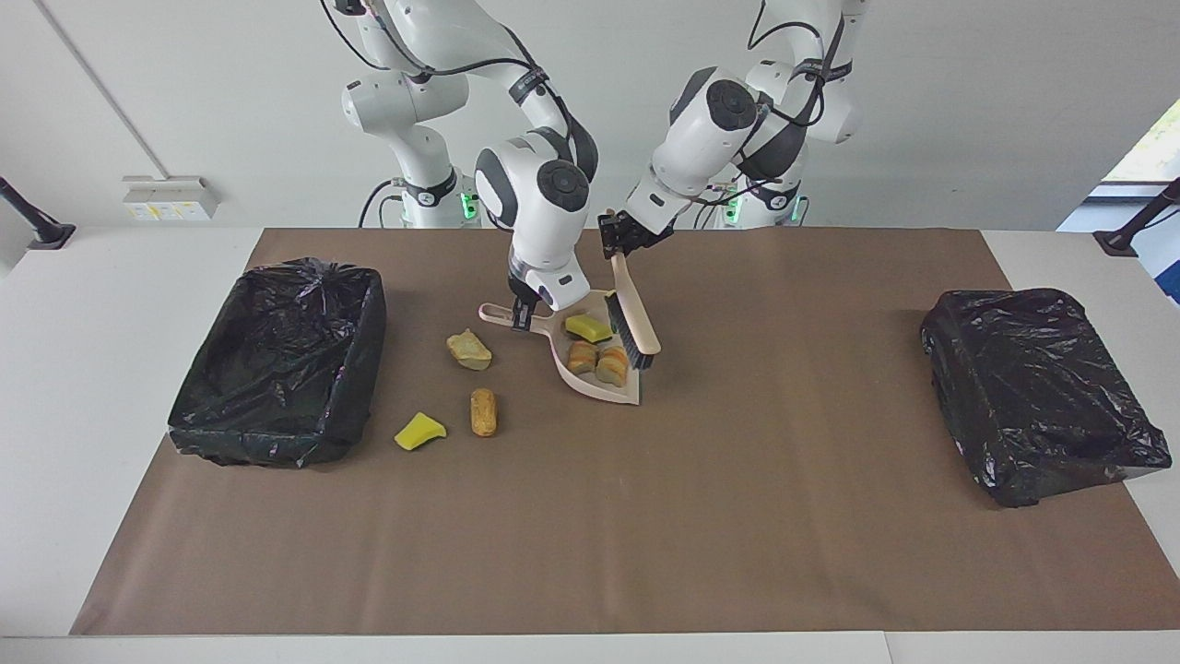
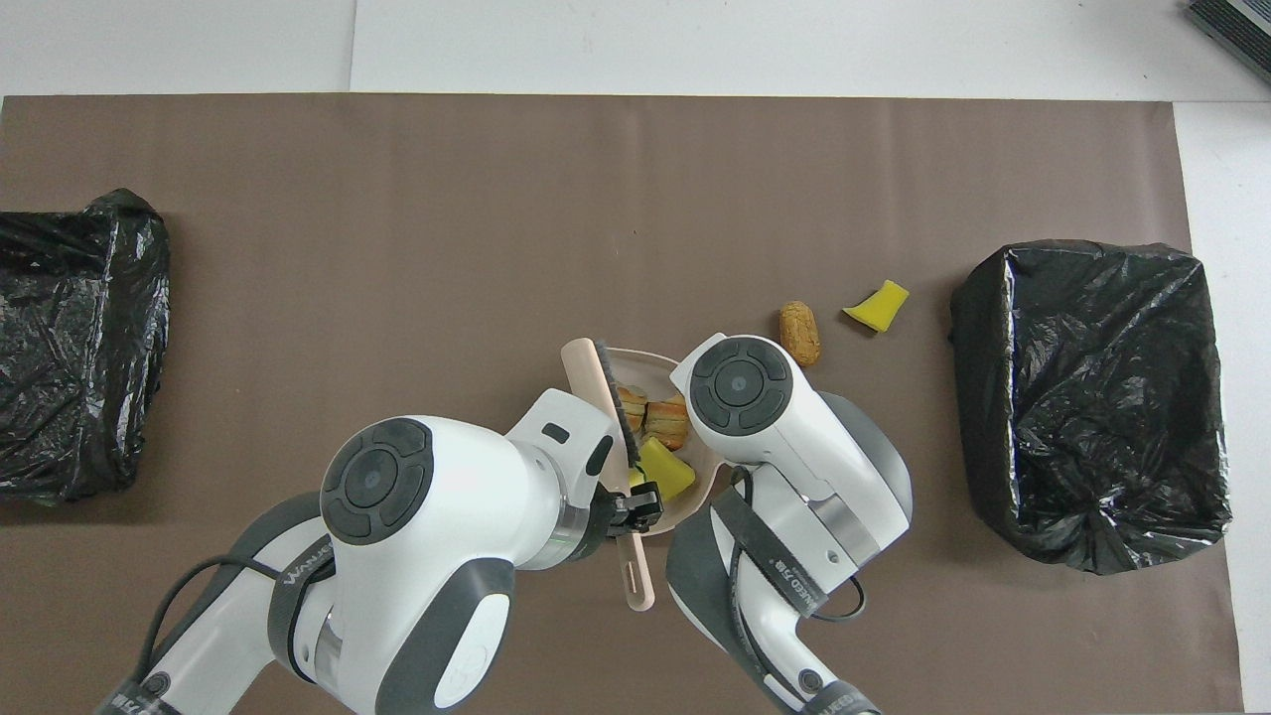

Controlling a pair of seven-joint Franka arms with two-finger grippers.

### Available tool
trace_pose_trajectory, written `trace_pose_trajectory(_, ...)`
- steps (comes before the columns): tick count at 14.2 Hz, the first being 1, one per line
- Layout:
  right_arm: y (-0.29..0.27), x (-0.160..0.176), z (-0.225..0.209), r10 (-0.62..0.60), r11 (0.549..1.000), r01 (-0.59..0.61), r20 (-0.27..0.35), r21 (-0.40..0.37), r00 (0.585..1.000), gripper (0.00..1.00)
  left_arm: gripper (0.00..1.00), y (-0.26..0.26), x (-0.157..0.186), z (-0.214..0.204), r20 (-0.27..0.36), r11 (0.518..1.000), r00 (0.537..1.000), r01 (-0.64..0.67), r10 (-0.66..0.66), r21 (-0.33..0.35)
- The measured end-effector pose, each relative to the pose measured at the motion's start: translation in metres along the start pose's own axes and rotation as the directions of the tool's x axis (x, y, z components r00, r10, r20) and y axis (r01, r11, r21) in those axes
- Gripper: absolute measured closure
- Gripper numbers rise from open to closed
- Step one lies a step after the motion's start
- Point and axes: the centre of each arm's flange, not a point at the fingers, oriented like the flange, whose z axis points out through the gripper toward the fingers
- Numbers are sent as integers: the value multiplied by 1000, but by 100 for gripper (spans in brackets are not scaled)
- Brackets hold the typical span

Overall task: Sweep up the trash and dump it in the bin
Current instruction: 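Sweep the scraps into the dustpan with the brush in the left gripper, then carry the dustpan toward the nearer trash bag while the left gripper withdraws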

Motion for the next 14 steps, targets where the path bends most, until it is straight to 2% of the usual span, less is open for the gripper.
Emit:
trace_pose_trajectory(3, 0, 0, 0, 0, 1000, 0, 0, 0, 1000, 68, 74, 5, 13, 9, -51, 997, 998, 32, -36, -68)
trace_pose_trajectory(5, 0, 0, 0, 1, 1000, -1, 0, 1, 1000, 68, 74, 7, 22, 21, -86, 996, 995, 39, -47, -86)
trace_pose_trajectory(10, 12, -24, 15, 79, 995, -76, -38, 72, 996, 68, 74, 15, 39, 28, -119, 987, 991, 51, -69, -153)
trace_pose_trajectory(14, 12, -22, 15, 101, 991, -93, -79, 99, 992, 68, 74, 38, 47, 23, -136, 982, 989, 35, -61, -186)
